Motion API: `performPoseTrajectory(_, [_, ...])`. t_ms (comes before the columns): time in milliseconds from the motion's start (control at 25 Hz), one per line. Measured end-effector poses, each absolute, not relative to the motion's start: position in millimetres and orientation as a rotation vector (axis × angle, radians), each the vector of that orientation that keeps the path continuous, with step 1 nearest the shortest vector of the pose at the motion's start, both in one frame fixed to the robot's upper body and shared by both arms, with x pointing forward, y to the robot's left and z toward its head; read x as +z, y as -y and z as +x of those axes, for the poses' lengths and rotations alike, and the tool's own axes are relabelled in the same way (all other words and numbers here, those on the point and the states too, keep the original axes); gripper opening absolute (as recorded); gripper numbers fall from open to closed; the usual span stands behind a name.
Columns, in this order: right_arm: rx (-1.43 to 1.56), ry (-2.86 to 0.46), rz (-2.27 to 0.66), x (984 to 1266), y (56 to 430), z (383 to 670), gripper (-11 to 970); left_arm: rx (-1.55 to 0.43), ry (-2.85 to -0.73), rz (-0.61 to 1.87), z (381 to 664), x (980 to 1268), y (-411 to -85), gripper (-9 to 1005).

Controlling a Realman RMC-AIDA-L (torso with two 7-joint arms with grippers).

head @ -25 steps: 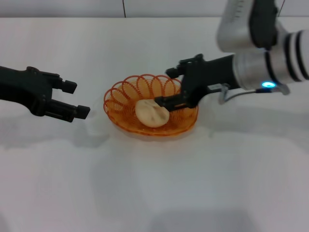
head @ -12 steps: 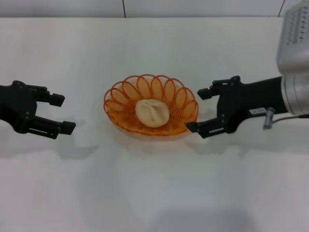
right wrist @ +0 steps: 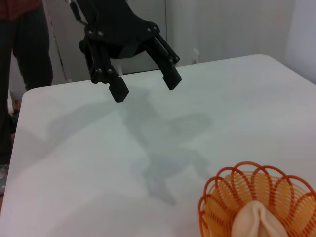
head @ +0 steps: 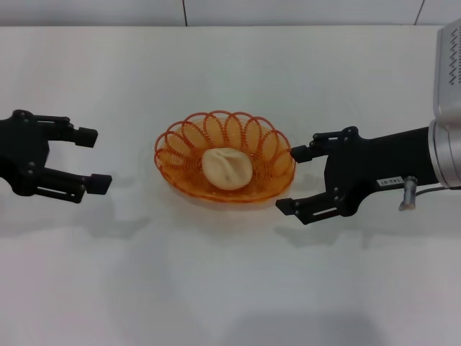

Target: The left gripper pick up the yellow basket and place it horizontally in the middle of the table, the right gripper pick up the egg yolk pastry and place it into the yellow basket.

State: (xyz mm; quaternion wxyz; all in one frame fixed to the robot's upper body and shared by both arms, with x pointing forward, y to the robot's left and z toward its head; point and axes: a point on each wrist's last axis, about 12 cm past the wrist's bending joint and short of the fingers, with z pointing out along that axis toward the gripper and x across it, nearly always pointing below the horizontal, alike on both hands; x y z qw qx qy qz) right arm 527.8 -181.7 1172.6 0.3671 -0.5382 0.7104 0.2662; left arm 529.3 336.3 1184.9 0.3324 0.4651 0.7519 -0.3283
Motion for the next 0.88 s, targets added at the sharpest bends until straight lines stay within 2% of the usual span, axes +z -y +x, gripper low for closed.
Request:
performPoseTrajectory(360, [0.685,-1.819,-1.397,1172.6,182.0,527.6,830,-0.906,-1.932,1.264,532.0,1182.5,-323.6,861])
performPoseTrajectory(880, [0.685,-1.832,-1.406,1171.2,184.1,527.7,830,-0.909,-1.935,1.266,533.0,1184.2,-323.6,861])
